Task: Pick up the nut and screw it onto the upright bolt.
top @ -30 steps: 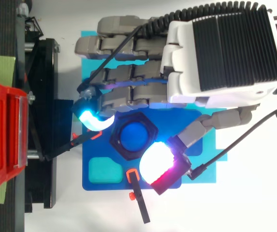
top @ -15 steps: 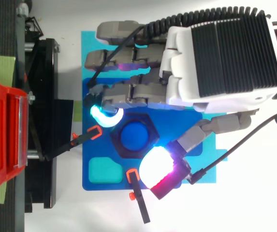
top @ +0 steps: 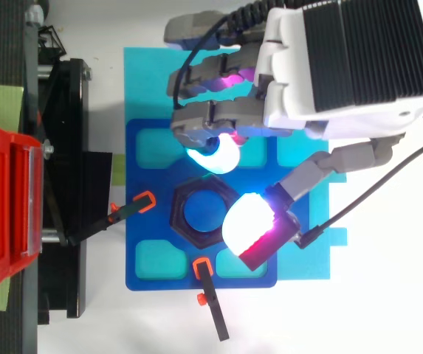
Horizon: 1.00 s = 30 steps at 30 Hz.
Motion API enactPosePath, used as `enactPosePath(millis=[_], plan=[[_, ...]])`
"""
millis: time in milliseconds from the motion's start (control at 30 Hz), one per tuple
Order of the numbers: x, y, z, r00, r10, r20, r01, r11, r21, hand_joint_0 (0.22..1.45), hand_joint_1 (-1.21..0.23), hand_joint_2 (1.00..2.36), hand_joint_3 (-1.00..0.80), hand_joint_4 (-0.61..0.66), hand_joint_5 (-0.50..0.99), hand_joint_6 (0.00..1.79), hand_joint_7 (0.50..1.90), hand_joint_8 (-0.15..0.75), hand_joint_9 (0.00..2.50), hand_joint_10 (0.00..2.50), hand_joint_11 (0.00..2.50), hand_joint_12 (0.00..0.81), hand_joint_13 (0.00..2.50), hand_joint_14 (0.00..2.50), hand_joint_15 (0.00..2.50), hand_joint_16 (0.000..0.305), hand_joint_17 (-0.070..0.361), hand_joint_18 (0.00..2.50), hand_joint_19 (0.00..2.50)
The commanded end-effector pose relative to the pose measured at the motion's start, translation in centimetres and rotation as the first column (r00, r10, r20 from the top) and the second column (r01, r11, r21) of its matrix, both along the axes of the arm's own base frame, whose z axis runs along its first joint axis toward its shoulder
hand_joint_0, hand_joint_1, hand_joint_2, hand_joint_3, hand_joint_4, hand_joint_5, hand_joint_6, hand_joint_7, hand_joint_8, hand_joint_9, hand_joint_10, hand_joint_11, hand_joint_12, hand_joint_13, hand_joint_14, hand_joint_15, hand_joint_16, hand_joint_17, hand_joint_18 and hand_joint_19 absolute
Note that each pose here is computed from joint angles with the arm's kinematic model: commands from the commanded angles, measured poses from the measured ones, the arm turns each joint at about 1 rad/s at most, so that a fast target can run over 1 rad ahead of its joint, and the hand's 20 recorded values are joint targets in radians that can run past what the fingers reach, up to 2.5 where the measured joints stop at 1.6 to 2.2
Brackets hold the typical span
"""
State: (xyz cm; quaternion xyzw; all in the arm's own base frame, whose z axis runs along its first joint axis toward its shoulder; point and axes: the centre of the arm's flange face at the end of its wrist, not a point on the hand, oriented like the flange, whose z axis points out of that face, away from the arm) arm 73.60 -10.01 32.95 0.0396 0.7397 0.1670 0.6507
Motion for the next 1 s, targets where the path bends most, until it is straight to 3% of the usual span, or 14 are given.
enactPosePath(millis=[0, 233, 333, 433, 500, 667, 800, 833, 967], plan=[[-0.2, -0.7, 0.0, 1.0000, 0.003, -0.007, -0.003, 1.0000, -0.005, 0.51, -0.31, 1.00, -0.50, 0.08, 0.05, 0.58, 1.41, 0.222, 1.45, 0.00, 0.11, 0.254, 0.80, 0.00, 0.03, 0.022, 0.049, 0.39, 0.03], [-0.7, -1.8, -0.1, 0.9997, -0.007, -0.025, 0.006, 0.9999, -0.015, 0.51, -0.30, 1.00, -0.50, 0.04, 0.07, 0.63, 1.30, 0.176, 1.73, 0.01, 0.18, 0.213, 1.12, 0.00, 0.09, 0.019, 0.042, 0.72, 0.17], [-0.4, -2.3, 0.8, 0.9999, -0.011, -0.004, 0.011, 0.9998, -0.019, 0.51, -0.29, 1.00, -0.50, 0.08, 0.06, 0.51, 1.53, 0.197, 1.67, 0.01, 0.19, 0.222, 1.03, 0.00, 0.06, 0.023, 0.051, 0.66, 0.16], [-0.2, -2.5, 1.8, 0.9999, -0.007, 0.015, 0.007, 0.9997, -0.025, 0.50, -0.28, 1.00, -0.50, 0.15, -0.01, 0.51, 1.23, 0.235, 1.48, 0.01, 0.15, 0.259, 0.90, 0.00, 0.05, 0.026, 0.058, 0.54, 0.14], [0.1, -2.7, 3.7, 0.9993, 0.007, 0.038, -0.005, 0.9993, -0.037, 0.49, -0.28, 1.00, -0.50, 0.20, -0.06, 0.50, 0.97, 0.231, 1.32, 0.00, 0.08, 0.272, 0.79, 0.00, 0.02, 0.029, 0.064, 0.48, 0.12], [0.3, -2.6, 4.7, 0.9982, 0.024, 0.055, -0.022, 0.9988, -0.044, 0.46, -0.25, 1.00, -0.50, 0.16, -0.13, 0.50, 0.66, 0.216, 0.94, 0.00, 0.00, 0.296, 0.50, 0.00, 0.00, 0.035, 0.079, 0.17, 0.03], [0.4, -1.8, 4.4, 0.9978, 0.041, 0.051, -0.039, 0.9981, -0.048, 0.45, -0.24, 1.00, -0.50, 0.14, -0.15, 0.50, 0.59, 0.179, 0.65, 0.00, 0.00, 0.305, 0.17, 0.00, 0.00, 0.038, 0.085, 0.00, 0.00], [0.4, -1.6, 4.3, 0.9977, 0.046, 0.049, -0.044, 0.9980, -0.046, 0.44, -0.22, 1.00, -0.50, 0.12, -0.15, 0.50, 0.57, 0.148, 0.47, 0.00, 0.00, 0.296, 0.00, 0.00, 0.00, 0.040, 0.090, 0.00, 0.00], [0.4, -0.4, 3.4, 0.9964, 0.072, 0.045, -0.071, 0.9970, -0.032, 0.42, -0.22, 1.00, -0.50, 0.09, -0.15, 0.50, 0.53, 0.106, 0.17, 0.00, 0.00, 0.287, 0.00, 0.00, 0.00, 0.042, 0.095, 0.00, 0.00]])
